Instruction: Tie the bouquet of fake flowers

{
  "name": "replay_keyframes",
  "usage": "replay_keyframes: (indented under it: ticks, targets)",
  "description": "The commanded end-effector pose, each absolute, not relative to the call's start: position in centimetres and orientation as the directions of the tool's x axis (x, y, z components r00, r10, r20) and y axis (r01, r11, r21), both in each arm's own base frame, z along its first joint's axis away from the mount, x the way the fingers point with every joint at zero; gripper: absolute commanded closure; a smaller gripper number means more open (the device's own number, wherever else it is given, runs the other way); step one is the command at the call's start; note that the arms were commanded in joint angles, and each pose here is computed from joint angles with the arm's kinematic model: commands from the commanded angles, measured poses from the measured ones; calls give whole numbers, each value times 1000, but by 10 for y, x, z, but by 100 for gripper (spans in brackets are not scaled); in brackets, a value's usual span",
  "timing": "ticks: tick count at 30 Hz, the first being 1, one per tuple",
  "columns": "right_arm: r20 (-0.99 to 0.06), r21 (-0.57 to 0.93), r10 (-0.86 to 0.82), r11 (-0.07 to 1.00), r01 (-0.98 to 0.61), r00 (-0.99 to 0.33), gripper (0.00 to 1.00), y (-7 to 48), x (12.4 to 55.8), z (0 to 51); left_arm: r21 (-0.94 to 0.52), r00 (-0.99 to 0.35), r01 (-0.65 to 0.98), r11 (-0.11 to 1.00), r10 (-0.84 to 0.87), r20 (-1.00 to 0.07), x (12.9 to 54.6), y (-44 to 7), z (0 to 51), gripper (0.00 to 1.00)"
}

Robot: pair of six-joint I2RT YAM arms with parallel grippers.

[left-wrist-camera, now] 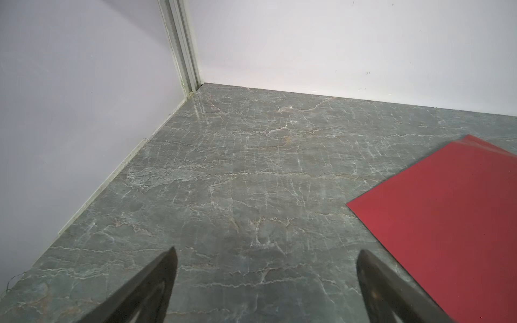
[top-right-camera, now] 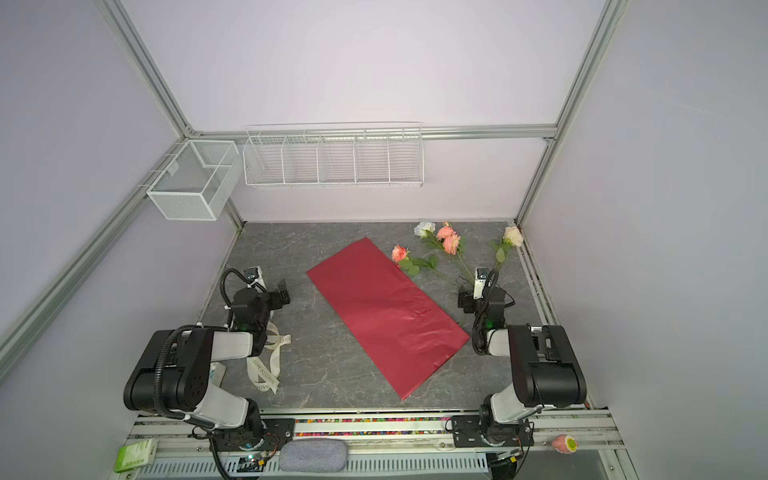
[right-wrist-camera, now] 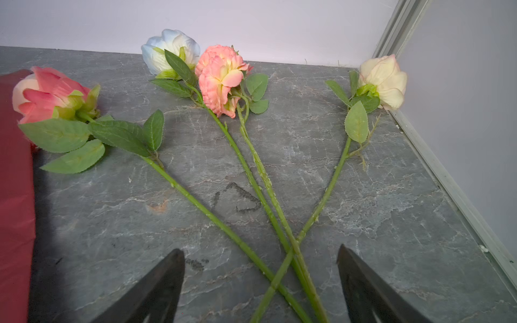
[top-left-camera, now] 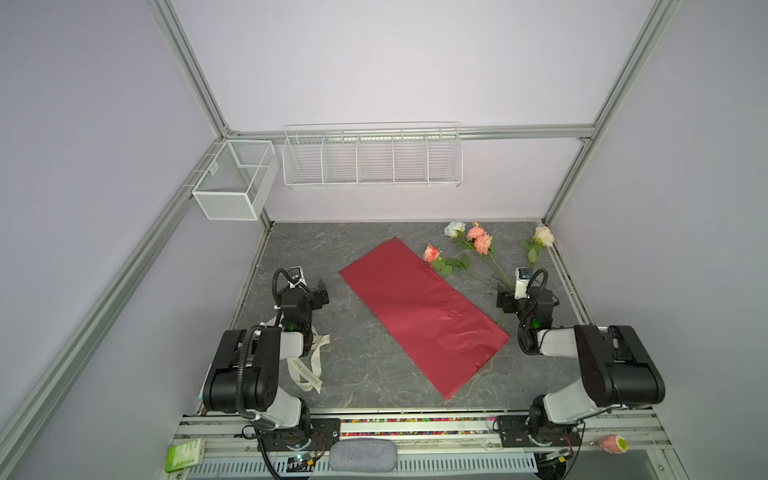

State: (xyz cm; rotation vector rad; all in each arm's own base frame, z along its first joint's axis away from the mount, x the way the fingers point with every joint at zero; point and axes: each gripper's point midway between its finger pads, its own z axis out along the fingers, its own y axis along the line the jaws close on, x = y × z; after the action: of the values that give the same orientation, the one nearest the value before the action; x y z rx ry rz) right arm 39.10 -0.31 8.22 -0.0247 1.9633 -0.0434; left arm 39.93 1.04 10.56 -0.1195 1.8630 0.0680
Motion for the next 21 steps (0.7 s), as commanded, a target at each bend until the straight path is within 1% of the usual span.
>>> replay_keyframes:
  ticks: [1,21]
  targets:
    - [-934,-35,-34,999,-1,-355,12,-3,395,92,-9,-254,-124,992,-40,-966,406,13,115,0]
    - [-934,-30,-29,1000,-1,-357,12,-3,395,91,-9,-256,-123,992,-41,-966,405,13,115,0]
